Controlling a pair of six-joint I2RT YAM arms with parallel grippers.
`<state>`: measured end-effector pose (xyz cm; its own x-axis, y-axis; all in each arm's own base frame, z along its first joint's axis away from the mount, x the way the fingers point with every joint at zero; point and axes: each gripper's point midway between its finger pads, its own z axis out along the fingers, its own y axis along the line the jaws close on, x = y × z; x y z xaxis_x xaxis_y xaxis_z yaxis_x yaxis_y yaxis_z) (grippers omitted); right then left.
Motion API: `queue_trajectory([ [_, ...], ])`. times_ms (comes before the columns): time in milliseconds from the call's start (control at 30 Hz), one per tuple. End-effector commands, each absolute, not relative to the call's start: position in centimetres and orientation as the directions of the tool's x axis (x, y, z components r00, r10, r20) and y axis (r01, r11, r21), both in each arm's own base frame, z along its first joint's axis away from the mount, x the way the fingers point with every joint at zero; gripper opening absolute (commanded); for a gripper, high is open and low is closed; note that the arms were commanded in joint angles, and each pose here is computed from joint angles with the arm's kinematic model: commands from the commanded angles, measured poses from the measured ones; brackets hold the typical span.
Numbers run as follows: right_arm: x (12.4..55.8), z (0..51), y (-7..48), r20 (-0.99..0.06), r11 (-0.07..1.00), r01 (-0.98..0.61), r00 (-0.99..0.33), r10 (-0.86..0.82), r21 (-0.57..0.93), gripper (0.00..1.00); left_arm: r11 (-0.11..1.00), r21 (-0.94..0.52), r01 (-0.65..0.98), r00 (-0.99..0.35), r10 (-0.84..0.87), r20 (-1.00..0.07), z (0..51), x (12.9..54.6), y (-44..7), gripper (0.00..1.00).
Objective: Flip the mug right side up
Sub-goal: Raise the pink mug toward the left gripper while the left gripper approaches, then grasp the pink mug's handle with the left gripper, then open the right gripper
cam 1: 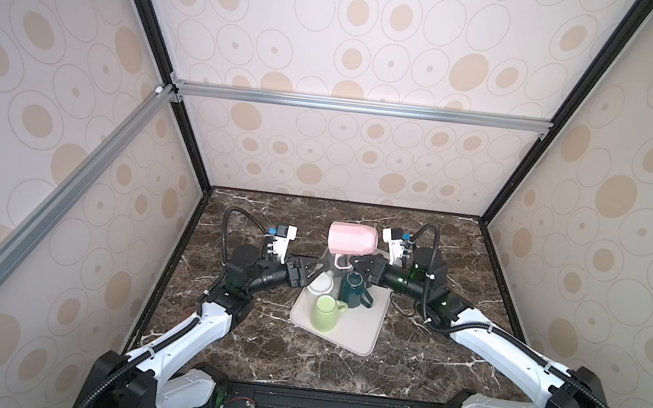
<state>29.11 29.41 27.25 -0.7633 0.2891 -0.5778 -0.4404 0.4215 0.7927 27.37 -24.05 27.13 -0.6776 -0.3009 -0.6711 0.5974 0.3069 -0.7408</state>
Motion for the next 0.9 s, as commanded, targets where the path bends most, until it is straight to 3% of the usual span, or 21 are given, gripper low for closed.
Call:
queue_trajectory([
  [0, 29.3, 33.1, 29.8, -0.653, 0.317, -0.571, -0.675, 0.344, 0.757, 0.00, 0.223, -0.697, 0.682, -0.631, -0.303, -0.714, 31.0, 26.8, -25.2, 0.76],
  [300, 29.0, 33.0, 30.1, -0.647, 0.289, -0.579, -0.682, 0.341, 0.762, 0.00, 0.186, -0.704, 0.685, -0.658, -0.256, -0.708, 31.0, 27.0, -26.7, 0.64],
  [867, 28.7, 32.7, 29.9, -0.647, 0.280, -0.583, -0.682, 0.341, 0.762, 0.00, 0.201, -0.736, 0.646, -0.682, -0.281, -0.675, 29.9, 28.3, -27.1, 0.63],
])
